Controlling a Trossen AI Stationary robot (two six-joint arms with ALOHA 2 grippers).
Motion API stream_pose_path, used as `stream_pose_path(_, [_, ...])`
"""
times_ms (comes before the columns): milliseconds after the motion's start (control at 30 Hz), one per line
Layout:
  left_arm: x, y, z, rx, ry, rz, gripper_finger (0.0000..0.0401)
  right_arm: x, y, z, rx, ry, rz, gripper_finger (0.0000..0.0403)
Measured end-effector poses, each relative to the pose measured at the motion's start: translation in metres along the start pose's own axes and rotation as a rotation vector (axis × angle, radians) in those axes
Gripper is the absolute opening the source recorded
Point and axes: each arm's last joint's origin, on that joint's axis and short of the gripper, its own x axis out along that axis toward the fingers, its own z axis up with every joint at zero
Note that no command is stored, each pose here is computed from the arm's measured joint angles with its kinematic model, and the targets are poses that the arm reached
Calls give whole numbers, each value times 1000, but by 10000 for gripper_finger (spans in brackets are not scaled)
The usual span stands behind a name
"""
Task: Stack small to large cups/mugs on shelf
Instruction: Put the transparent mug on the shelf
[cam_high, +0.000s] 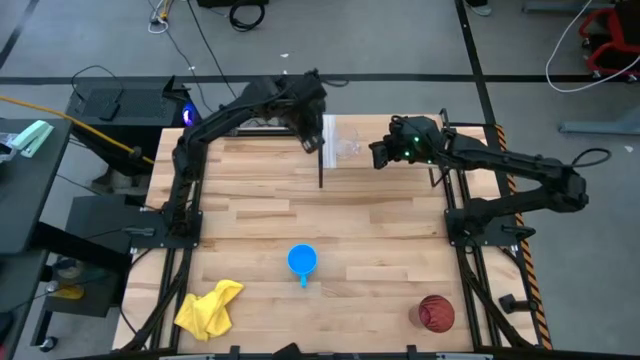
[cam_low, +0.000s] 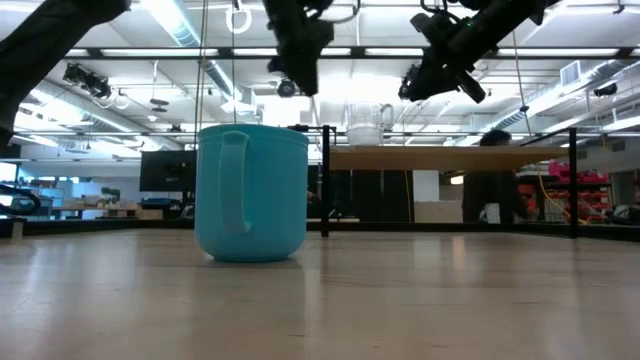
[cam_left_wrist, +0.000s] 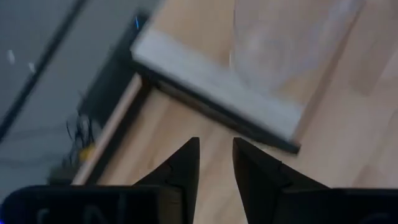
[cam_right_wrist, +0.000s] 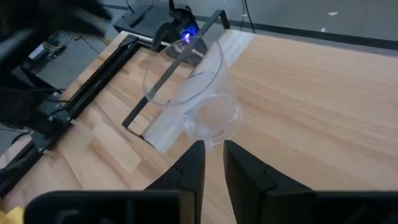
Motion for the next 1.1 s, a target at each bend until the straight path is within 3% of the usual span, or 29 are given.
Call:
stream_pose_path(200, [21, -17, -9, -16, 84, -45, 85, 12, -7, 2, 9, 33, -8, 66])
stream_pose_path(467, [26, -37, 3, -23, -53, -96, 62, 34, -7, -1, 14, 74, 1, 66])
stream_pose_path(1100, [48, -30, 17, -53, -133, -118, 52, 49, 0, -3, 19, 75, 62, 66])
